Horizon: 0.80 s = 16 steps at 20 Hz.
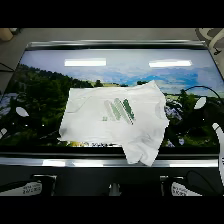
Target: Fold the shirts.
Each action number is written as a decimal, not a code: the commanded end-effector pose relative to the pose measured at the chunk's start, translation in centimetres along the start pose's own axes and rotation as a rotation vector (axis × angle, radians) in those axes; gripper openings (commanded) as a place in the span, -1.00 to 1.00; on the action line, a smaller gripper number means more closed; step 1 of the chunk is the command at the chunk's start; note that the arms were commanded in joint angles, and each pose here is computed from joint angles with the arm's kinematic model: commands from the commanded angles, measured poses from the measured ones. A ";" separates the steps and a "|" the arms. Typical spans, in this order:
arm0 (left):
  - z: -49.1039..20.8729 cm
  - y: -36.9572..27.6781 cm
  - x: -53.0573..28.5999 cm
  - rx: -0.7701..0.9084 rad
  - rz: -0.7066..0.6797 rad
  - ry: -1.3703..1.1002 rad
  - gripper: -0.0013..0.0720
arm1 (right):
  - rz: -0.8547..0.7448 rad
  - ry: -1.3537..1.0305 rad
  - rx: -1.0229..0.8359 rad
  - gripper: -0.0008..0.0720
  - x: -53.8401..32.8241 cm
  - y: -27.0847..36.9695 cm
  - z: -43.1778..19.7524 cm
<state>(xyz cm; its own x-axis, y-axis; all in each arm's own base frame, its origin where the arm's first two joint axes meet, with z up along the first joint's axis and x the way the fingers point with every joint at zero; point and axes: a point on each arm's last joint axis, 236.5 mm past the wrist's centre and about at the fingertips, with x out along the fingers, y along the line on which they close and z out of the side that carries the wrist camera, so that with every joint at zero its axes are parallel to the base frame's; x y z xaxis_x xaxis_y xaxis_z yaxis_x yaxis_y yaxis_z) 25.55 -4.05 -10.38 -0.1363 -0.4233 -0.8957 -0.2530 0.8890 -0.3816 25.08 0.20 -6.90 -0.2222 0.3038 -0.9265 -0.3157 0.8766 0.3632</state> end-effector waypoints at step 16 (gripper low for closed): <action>-0.8 -0.4 -0.3 0.060 -0.011 0.024 -0.90 | -0.013 -0.406 0.229 0.32 -5.5 -5.8 5.1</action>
<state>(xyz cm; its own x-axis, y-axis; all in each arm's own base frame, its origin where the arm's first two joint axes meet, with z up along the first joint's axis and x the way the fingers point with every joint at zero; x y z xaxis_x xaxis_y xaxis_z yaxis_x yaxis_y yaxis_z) 24.98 -4.38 -9.87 -0.1558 -0.4369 -0.8859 -0.2069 0.8914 -0.4032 32.29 -1.22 -5.72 0.1334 0.3829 -0.9141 -0.1856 0.9157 0.3564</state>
